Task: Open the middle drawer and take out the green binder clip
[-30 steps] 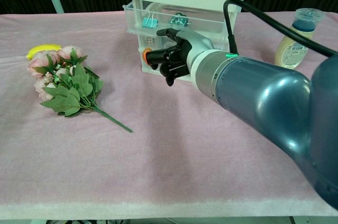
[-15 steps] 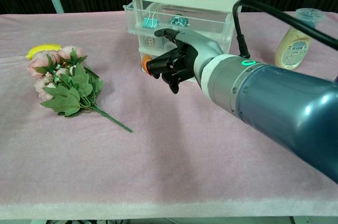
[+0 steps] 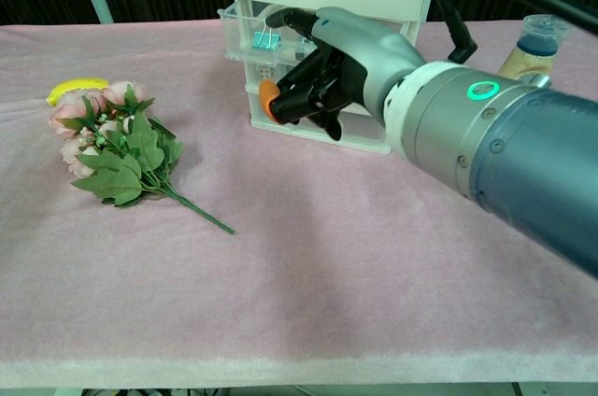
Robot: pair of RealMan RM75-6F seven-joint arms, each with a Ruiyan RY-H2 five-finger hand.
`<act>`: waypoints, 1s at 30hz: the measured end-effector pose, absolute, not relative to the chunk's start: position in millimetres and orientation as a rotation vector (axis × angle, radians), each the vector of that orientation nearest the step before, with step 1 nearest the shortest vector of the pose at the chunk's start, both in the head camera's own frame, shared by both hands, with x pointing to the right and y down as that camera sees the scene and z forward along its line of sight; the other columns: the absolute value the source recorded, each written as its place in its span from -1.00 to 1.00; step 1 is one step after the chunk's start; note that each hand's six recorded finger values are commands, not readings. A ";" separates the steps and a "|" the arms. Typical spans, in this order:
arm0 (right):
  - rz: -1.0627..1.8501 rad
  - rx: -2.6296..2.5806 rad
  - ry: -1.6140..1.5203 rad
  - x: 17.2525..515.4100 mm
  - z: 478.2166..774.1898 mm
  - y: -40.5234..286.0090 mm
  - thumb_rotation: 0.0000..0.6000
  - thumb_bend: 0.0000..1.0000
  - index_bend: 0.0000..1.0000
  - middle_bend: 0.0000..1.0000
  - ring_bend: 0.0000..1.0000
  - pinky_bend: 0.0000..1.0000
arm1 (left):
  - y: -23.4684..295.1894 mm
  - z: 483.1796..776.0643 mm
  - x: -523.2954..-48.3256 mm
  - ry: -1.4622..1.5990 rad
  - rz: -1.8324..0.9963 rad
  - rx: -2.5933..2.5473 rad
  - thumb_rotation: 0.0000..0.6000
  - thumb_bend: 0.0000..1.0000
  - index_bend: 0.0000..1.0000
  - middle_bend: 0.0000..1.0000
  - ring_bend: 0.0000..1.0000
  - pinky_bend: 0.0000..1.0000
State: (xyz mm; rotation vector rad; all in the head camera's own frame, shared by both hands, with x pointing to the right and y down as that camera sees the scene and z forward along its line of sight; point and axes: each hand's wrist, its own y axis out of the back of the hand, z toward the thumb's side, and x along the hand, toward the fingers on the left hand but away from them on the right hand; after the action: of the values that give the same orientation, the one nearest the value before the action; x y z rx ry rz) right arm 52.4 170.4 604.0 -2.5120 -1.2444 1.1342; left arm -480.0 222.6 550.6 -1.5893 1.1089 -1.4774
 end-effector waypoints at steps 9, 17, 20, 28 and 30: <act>1.282 -2.272 -1.189 75.6 598.6 139.2 1.00 0.08 -0.92 0.60 0.66 0.56 | 223.0 551.1 -479.2 1.105 -1.478 -1.590 1.00 -1.00 -1.00 -1.00 -1.00 -1.00; 1.363 -2.237 -1.166 84.1 606.9 135.8 1.00 0.08 -0.70 0.60 0.67 0.56 | 223.1 551.3 -478.9 1.105 -1.479 -1.592 1.00 -1.00 -1.00 -1.00 -1.00 -1.00; 1.380 -2.226 -1.166 85.4 610.7 134.2 1.00 0.08 -0.65 0.60 0.67 0.56 | 222.9 551.4 -479.2 1.107 -1.481 -1.594 1.00 -1.00 -1.00 -1.00 -1.00 -1.00; 1.384 -2.225 -1.181 86.0 612.7 132.3 1.00 0.08 -0.41 0.60 0.67 0.56 | 222.9 551.6 -479.1 1.106 -1.482 -1.597 1.00 -1.00 -1.00 -1.00 -1.00 -1.00; 1.381 -2.226 -1.179 85.7 612.2 132.9 1.00 0.08 -0.38 0.60 0.67 0.56 | 222.9 551.6 -479.1 1.106 -1.481 -1.597 1.00 -1.00 -1.00 -1.00 -1.00 -1.00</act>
State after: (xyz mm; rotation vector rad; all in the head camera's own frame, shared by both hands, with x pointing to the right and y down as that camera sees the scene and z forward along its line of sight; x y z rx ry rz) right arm 85.7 132.9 612.2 -2.2259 -1.1794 1.3809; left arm -479.1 222.9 551.6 -1.5966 1.1056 -1.4814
